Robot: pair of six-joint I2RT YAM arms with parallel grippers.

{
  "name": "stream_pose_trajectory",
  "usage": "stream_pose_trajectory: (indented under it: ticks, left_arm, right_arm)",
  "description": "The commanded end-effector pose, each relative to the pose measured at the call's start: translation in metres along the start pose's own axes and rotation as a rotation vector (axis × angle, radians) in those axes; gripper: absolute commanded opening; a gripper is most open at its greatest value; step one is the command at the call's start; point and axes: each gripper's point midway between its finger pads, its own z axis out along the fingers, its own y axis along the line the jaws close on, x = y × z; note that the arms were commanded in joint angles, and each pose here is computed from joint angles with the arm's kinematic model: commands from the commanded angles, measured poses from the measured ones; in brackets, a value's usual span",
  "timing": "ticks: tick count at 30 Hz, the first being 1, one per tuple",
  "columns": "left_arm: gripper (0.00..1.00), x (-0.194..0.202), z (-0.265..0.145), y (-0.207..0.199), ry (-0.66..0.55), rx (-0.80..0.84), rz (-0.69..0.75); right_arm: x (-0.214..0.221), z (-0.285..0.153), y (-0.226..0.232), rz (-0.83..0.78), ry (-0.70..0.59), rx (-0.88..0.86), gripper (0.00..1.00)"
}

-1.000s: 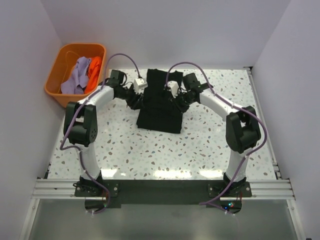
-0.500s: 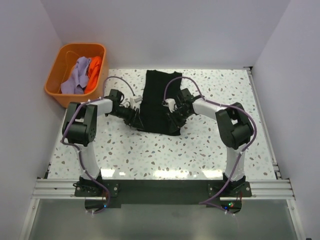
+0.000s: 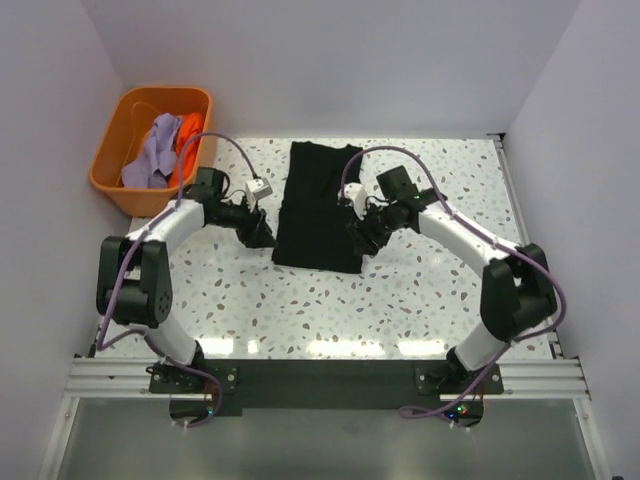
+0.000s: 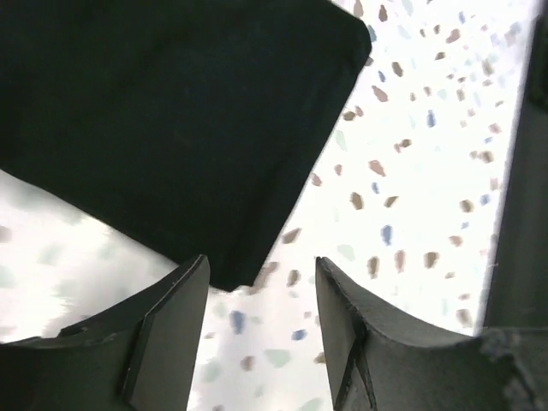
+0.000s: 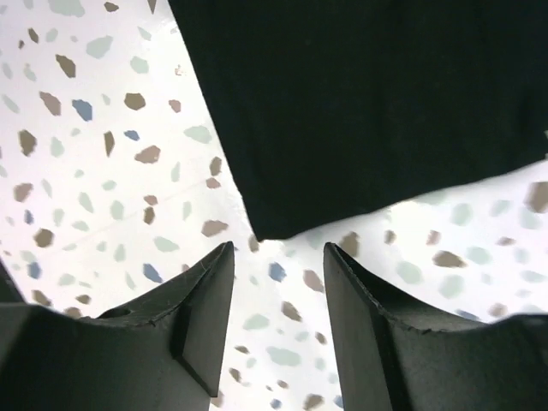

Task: Fold and stack the t-shirts
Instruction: Fold the tshirt

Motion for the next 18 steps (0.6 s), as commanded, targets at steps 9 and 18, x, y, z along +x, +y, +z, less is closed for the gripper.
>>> stream_pose_trajectory:
  ticks: [9,18]
  left_arm:
    - [0.61,-0.007,0.001,0.006,0.085,-0.211,0.932]
    - [0.61,0.023,0.031,0.016,0.165,-0.196,1.041]
  right_arm:
    - [-0.003,0.020,0.001,-0.478,0.008,0.182,0.65]
    - [0.015,0.059,-0.004,-0.544,0.066,0.178,0.61]
